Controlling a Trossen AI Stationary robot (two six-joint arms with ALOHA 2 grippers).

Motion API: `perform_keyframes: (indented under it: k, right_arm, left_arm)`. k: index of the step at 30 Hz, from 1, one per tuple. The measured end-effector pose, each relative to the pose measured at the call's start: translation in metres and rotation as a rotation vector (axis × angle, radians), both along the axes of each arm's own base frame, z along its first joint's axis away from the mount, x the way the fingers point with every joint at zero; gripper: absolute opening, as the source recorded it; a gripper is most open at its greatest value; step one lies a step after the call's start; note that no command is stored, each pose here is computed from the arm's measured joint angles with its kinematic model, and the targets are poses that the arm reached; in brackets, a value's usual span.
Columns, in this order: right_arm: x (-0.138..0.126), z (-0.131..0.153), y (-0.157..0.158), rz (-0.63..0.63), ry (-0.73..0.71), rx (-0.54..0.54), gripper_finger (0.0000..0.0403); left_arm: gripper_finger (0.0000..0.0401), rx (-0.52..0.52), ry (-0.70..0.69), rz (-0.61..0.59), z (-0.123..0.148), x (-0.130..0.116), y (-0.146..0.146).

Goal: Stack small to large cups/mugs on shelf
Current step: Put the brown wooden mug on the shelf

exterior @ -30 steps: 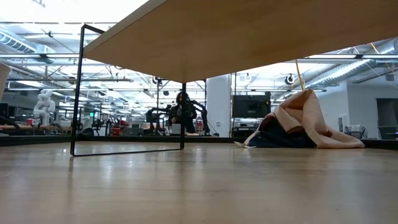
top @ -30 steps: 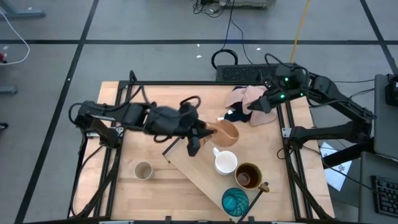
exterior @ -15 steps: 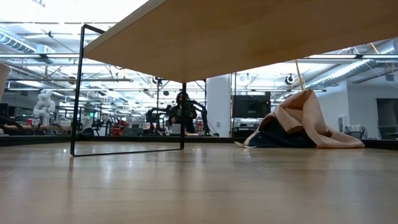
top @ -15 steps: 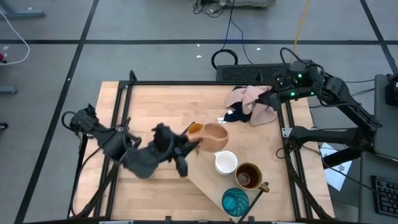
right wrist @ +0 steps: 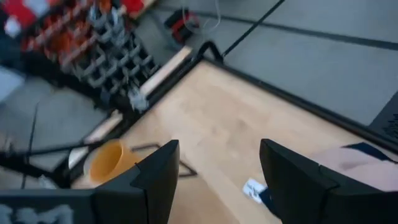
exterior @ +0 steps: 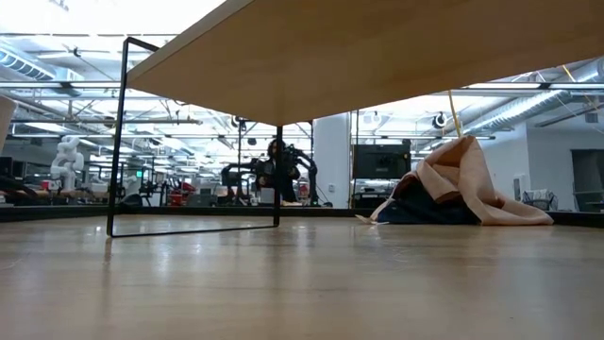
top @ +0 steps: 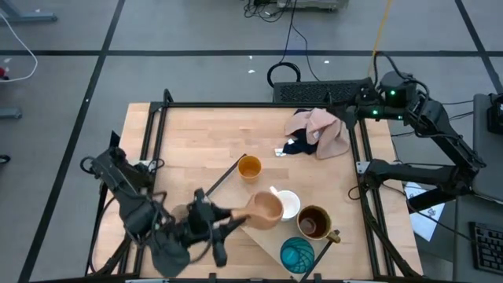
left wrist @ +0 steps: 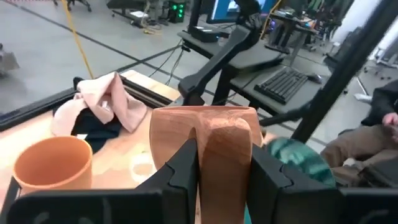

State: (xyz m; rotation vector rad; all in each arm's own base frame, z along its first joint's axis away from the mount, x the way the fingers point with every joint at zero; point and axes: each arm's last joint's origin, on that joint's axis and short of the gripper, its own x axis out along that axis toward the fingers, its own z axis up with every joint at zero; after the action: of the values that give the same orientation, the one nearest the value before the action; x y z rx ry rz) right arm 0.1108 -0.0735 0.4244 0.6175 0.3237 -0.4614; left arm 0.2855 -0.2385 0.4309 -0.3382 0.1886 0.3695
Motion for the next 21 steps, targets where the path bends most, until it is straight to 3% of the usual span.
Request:
perform_keyframes:
  k: [21]
  right_arm:
    - [-0.001,0.025,-0.003,-0.082,-0.294,0.022,0.0212]
  left_arm:
    - [0.0091,0.168,-0.052,0.145,-0.076,0.001,-0.082]
